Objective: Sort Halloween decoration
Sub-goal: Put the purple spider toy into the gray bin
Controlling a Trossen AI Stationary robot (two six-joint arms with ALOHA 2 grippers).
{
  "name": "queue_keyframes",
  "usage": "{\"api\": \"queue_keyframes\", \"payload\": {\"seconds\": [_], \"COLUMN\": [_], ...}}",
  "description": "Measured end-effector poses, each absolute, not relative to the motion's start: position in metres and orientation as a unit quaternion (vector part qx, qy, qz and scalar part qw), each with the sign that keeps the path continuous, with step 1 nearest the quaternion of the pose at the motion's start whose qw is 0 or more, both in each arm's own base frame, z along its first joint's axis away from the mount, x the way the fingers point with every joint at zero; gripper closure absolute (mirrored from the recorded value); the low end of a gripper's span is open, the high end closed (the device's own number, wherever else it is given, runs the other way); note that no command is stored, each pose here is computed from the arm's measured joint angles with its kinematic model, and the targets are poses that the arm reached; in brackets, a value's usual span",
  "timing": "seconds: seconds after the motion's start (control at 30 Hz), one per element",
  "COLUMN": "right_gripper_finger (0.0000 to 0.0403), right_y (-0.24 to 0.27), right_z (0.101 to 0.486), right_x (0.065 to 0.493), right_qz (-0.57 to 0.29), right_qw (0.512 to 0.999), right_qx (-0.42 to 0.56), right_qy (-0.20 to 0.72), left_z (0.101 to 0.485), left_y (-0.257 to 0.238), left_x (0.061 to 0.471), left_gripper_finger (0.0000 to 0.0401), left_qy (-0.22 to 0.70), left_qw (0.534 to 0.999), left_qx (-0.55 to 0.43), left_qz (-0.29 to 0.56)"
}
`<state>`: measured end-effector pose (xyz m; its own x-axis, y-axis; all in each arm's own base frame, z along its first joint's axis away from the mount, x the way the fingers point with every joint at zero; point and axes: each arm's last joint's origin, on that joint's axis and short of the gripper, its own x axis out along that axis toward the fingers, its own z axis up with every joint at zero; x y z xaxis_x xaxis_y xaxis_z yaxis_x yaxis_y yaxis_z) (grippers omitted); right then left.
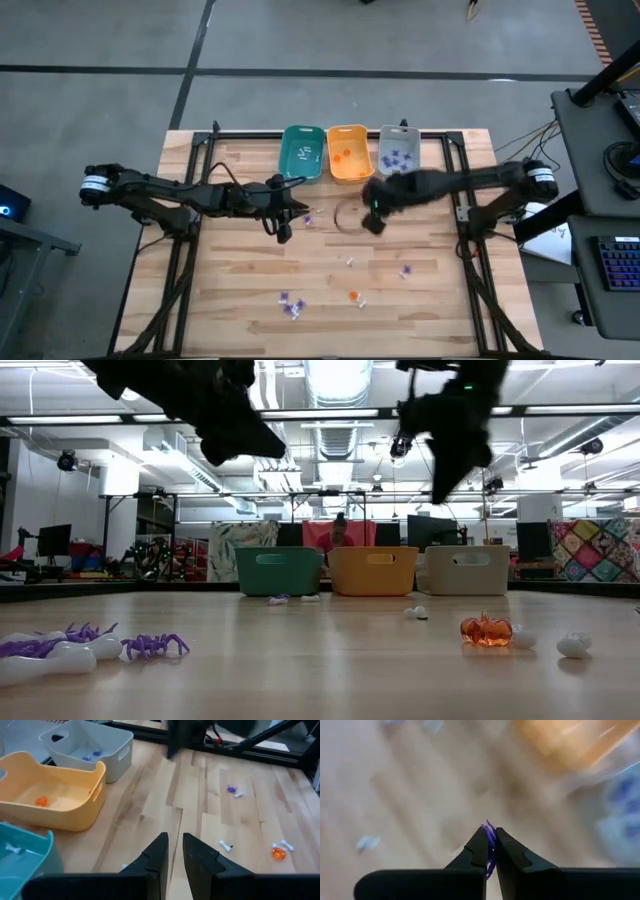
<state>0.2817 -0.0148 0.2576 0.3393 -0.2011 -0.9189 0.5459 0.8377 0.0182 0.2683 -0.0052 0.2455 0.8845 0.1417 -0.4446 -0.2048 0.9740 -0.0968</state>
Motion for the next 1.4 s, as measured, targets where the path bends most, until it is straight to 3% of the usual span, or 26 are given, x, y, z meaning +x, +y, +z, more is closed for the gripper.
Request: {"api": "queue_keyframes", "payload": {"seconds": [0.27, 0.6, 0.9, 1.2, 1.4], "right_gripper_finger": [0.0393, 0.0393, 0.0394, 0.0392, 0.0364], "right_y": [-0.119, -0.225, -0.244, -0.247, -0.247], "right_z": [0.282, 0.235, 0.197, 0.191, 0.190], "right_x": [0.276, 0.225, 0.223, 0.226, 0.226], "right_qz": [-0.326, -0.419, -0.403, -0.399, -0.399], "right_qw": [0.788, 0.683, 0.650, 0.654, 0.657], "right_qx": [0.160, 0.231, 0.233, 0.228, 0.225], "right_qy": [0.496, 0.552, 0.601, 0.601, 0.599], "left_z": [0.245, 0.246, 0.246, 0.246, 0.246], "left_y": [-0.010, -0.012, -0.012, -0.012, -0.012], "left_x": [0.268, 0.269, 0.269, 0.269, 0.269], "left_gripper_finger": [0.0361, 0.0361, 0.0361, 0.0361, 0.0361], "left_qy": [0.221, 0.213, 0.212, 0.212, 0.212], "left_qw": [0.968, 0.970, 0.971, 0.971, 0.971], "left_qx": [-0.081, -0.082, -0.082, -0.082, -0.082], "left_qz": [0.083, 0.080, 0.079, 0.079, 0.080]}}
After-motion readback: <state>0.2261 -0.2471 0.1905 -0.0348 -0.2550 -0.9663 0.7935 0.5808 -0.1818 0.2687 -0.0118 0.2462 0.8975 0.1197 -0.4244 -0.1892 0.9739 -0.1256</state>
